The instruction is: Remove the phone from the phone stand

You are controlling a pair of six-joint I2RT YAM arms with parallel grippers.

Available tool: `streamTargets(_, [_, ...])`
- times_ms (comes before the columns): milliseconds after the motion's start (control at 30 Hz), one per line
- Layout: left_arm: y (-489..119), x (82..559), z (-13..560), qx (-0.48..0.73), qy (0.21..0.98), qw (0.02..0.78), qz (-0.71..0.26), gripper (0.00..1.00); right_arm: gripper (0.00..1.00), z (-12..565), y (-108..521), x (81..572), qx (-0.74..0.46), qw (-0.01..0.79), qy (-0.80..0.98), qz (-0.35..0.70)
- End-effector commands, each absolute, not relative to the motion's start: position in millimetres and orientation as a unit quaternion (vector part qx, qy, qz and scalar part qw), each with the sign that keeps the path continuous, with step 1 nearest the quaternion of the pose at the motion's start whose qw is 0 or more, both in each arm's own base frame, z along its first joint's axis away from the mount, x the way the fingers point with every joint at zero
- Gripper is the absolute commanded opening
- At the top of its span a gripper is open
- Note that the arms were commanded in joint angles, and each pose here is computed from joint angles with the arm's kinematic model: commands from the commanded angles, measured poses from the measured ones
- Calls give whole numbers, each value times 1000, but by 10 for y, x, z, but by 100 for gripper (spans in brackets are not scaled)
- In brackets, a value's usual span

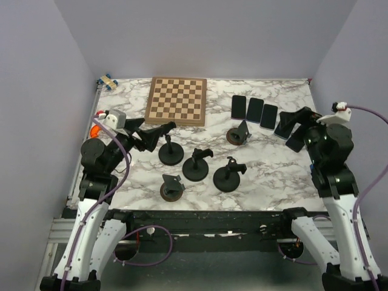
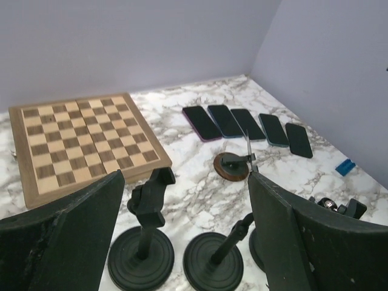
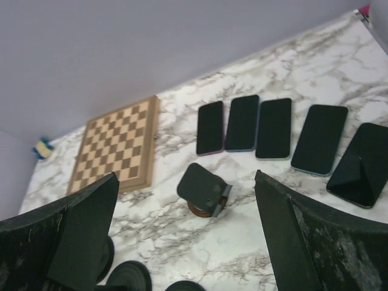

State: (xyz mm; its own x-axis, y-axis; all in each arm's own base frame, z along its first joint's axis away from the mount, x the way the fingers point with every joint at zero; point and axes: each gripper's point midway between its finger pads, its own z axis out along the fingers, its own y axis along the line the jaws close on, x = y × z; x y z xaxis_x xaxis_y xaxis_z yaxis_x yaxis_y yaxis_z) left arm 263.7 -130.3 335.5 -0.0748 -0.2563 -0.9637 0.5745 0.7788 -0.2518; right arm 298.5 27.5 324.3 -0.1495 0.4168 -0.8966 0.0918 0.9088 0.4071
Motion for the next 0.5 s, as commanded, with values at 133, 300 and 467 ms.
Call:
streamTargets(133, [-1049, 2221, 3785, 125, 560, 782, -241, 91, 100, 3726, 421, 2459, 140, 696, 673, 207])
streamTargets(300, [-749, 1746, 3962, 49, 502, 829, -242, 94, 100, 3923, 227, 2103, 196, 732, 616, 215])
streamTargets(467, [-555, 1303, 3998, 7, 438, 862, -257, 98, 100, 3924, 163, 1752, 214, 766, 552, 250])
